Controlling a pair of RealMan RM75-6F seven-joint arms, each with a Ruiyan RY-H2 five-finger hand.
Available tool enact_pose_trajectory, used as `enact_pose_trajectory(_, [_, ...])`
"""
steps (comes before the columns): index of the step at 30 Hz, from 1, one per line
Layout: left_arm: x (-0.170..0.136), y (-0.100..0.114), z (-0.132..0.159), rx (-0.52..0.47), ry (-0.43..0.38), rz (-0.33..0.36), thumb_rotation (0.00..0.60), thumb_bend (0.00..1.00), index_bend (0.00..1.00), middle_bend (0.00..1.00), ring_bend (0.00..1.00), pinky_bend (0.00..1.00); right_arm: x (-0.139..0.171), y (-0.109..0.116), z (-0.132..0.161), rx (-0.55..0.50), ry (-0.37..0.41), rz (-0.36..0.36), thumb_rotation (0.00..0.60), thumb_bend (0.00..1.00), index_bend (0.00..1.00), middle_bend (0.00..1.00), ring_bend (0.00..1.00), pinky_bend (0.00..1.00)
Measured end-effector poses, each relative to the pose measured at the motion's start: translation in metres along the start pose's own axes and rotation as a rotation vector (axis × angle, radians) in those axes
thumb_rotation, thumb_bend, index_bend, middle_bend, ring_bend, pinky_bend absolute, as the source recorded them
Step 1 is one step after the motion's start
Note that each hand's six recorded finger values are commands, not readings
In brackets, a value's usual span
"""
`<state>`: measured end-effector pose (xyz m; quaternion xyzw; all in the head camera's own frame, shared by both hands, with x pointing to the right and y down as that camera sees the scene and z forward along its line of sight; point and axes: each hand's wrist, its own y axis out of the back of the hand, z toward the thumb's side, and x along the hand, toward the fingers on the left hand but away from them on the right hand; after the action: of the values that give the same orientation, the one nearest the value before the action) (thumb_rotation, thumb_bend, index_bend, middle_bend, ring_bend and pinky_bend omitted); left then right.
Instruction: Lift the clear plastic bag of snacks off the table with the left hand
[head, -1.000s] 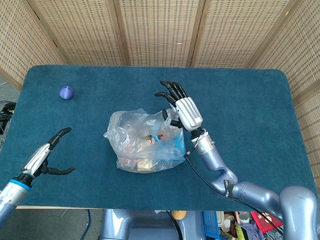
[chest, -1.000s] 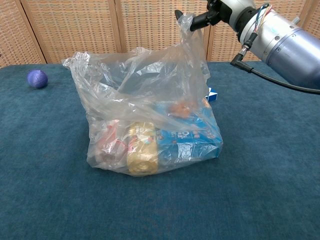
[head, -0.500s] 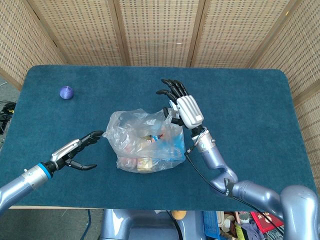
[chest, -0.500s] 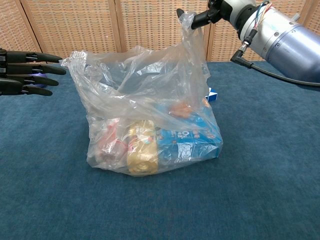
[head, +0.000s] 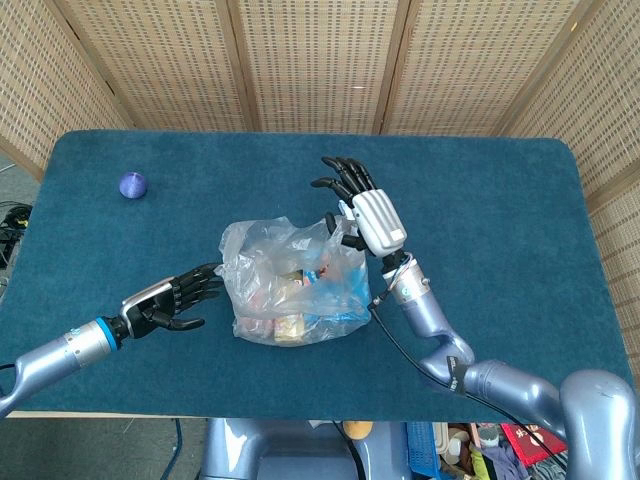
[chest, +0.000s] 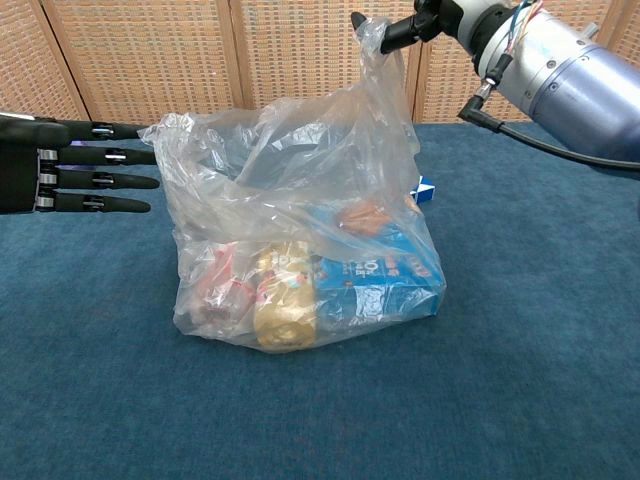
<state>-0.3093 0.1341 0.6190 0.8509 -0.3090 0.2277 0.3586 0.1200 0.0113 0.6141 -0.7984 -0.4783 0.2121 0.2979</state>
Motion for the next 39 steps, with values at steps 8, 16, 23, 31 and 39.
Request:
enact_pose_trajectory(8, [-0.010, 0.008, 0.000, -0.062, -0.017, -0.042, 0.600, 0.25, 0.00, 0.00, 0.00, 0.01, 0.000, 0.000, -0.006, 0.009, -0.018, 0.000, 0.600, 0.65, 0.26, 0.10, 0.00, 0.00])
enact_pose_trajectory(16, [-0.030, 0.024, -0.008, -0.137, 0.023, -0.050, 0.600, 0.26, 0.00, 0.00, 0.00, 0.04, -0.002, -0.001, -0.007, 0.001, -0.023, -0.005, 0.600, 0.65, 0.26, 0.10, 0.00, 0.00])
enact_pose_trajectory(23, [-0.031, 0.030, -0.008, -0.203, 0.018, -0.048, 0.600, 0.26, 0.00, 0.00, 0.00, 0.05, -0.002, 0.001, -0.006, -0.005, -0.025, -0.010, 0.600, 0.64, 0.26, 0.10, 0.00, 0.00])
enact_pose_trajectory(31, [-0.016, 0.043, -0.005, -0.316, -0.019, -0.031, 0.600, 0.27, 0.00, 0.00, 0.00, 0.09, -0.001, 0.001, -0.005, -0.003, -0.023, -0.007, 0.600, 0.64, 0.26, 0.10, 0.00, 0.00])
enact_pose_trajectory(39, [0.012, 0.037, 0.009, -0.393, -0.025, -0.083, 0.600, 0.27, 0.00, 0.00, 0.00, 0.12, 0.001, -0.004, -0.002, -0.008, -0.016, 0.004, 0.600, 0.65, 0.26, 0.10, 0.00, 0.00])
